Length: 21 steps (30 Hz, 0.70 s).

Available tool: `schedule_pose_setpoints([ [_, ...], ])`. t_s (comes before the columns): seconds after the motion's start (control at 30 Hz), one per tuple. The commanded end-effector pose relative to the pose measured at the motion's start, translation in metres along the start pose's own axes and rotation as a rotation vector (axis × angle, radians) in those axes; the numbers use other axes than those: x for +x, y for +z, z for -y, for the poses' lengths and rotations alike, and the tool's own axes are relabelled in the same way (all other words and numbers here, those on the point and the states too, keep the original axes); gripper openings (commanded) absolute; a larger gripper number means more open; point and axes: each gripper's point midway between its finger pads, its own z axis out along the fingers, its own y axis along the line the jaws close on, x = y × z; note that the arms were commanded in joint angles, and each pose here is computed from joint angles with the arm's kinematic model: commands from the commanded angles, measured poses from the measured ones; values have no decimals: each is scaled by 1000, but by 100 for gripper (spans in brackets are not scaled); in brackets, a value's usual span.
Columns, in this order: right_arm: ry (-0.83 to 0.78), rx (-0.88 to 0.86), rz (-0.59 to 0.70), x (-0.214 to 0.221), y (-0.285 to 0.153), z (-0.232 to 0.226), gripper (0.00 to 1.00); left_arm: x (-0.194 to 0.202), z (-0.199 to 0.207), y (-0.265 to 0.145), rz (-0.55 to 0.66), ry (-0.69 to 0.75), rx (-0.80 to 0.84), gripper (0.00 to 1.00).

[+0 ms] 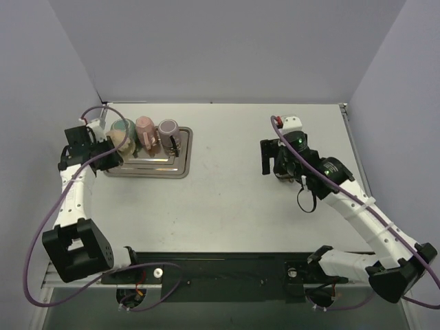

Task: Turn the mug right side up

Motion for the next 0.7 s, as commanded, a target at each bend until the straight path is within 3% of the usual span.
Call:
schedule_pose_setpoints([
  [0.0,59,-231,259,-53,-45,-66,79,-33,117,-83,82,130,581,0],
  [0.1,78,-486,388,-79,-71,-130,82,-33,170,-124,66,179,790,0],
  [0.13,128,-644,482,-104,-94,-157,83,-33,192,-145,68,217,884,0],
  [0.17,174,-760,468,-103,-101,-177,84,-33,204,-158,63,215,940,0],
  [0.2,229,-838,563,-126,-118,-186,84,-33,218,-175,66,237,1012,0],
  [0.23,279,-903,555,-131,-123,-197,84,-32,229,-186,55,233,1063,0],
  [0.3,338,-1013,655,-158,-146,-210,84,-24,249,-209,26,254,1161,0],
  [0.47,469,-1045,671,-177,-144,-219,82,-16,273,-244,-10,242,1326,0],
  [0.67,553,-1077,669,-181,-143,-221,76,-13,286,-257,-25,235,1387,0],
])
